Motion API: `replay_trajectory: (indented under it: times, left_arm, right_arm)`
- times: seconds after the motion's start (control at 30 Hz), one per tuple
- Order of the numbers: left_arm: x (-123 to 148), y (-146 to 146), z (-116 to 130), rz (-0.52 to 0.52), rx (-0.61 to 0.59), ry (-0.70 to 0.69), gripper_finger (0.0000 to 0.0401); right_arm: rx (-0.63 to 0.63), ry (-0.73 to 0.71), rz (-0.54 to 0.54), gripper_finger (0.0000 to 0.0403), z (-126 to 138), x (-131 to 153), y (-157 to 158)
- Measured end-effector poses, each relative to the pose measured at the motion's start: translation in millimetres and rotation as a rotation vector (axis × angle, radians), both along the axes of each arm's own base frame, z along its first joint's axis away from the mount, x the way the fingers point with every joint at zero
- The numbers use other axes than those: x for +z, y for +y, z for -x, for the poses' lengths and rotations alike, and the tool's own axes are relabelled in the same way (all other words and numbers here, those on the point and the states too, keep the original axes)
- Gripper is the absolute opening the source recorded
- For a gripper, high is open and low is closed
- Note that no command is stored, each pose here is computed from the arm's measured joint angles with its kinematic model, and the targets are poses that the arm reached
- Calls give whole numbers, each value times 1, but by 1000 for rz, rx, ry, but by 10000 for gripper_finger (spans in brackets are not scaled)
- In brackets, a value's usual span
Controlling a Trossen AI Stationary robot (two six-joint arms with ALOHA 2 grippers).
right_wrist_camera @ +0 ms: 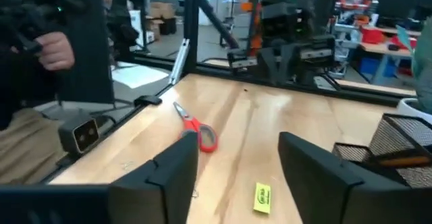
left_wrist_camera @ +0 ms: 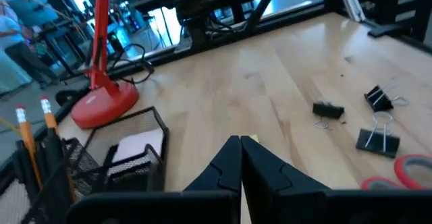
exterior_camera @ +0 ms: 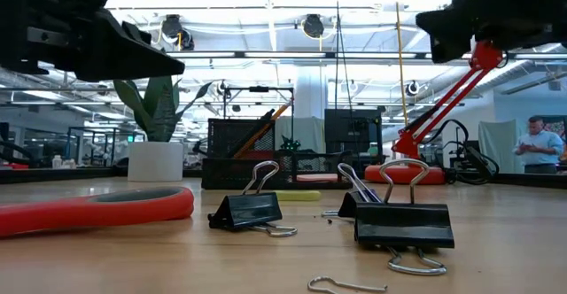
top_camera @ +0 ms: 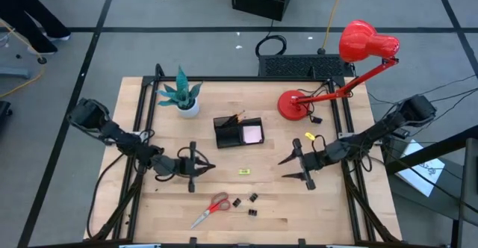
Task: Pick and place office supplies into organizer
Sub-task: Put the black binder clip into the black desk organizer
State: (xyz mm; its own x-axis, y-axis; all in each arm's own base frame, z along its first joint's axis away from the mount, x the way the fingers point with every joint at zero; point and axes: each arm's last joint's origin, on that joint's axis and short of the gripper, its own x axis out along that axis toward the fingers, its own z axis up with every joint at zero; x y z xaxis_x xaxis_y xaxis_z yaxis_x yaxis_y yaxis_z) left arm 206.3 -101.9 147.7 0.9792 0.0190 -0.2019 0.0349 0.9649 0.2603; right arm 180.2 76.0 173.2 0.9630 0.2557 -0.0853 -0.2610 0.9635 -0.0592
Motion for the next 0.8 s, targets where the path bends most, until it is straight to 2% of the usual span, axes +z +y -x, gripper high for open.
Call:
replay_trajectory:
  times: [0.13, 0.43, 0.57, 0.8]
  left_arm:
    - [0, 3, -2, 65, -12, 6, 3]
    - [0, 17, -8, 92, 54, 6, 31]
    - [-1, 21, -10, 113, 76, 6, 30]
    - [-5, 22, -9, 118, 88, 46, 13]
  right_arm:
    - [-79, 7, 12, 219, -1, -2, -2]
    - [-75, 61, 5, 218, -3, -11, -1]
    - [-36, 86, 6, 225, -15, -9, 8]
    - [28, 216, 33, 243, -47, -17, 37]
